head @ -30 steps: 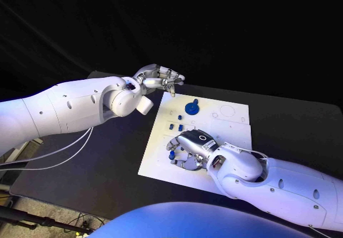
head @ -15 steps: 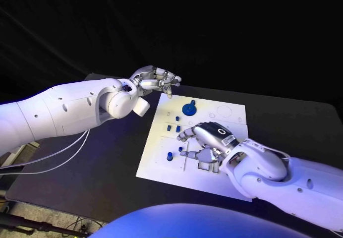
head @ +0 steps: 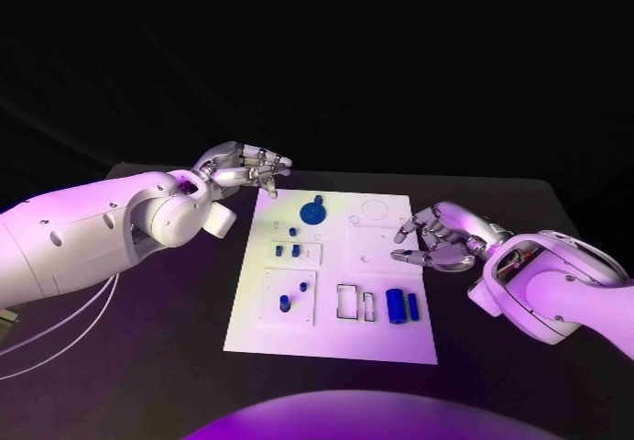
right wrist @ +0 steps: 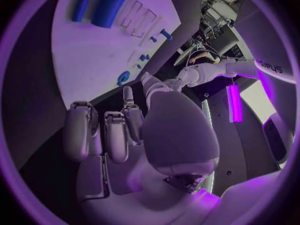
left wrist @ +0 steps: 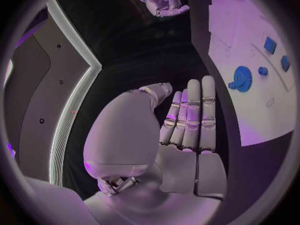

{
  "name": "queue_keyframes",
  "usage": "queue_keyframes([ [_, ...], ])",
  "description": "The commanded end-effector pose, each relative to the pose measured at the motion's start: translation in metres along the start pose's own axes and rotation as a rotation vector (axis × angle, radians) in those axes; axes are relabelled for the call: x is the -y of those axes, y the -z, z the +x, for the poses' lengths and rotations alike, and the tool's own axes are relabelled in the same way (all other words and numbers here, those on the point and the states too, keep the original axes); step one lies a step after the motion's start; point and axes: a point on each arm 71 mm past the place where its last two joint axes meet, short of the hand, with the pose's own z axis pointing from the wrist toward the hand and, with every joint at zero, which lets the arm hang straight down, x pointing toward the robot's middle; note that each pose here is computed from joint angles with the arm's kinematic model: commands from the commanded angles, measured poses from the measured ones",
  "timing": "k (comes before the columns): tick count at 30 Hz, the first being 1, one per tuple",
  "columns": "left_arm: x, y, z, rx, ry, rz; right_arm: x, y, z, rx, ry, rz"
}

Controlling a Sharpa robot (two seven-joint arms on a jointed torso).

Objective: Assemble the parts on the task board

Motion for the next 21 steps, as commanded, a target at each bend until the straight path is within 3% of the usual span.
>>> queue_keyframes([
  [1, 0.0003, 0.0006, 0.0028, -0.010, 0.008, 0.007, 0.015, 0.010, 0.010, -0.101, -0.035, 0.140],
  [5, -0.0007, 0.0016, 0.0047, -0.016, 0.010, 0.004, 0.027, 0.021, 0.017, -0.112, -0.009, 0.213],
  [10, -0.0012, 0.0029, 0.0067, -0.021, 0.012, 0.004, 0.034, 0.028, 0.032, -0.123, 0.022, 0.255],
  [21, -0.0013, 0.0056, 0.0070, -0.023, 0.014, 0.004, 0.033, 0.028, 0.054, -0.127, 0.057, 0.262],
])
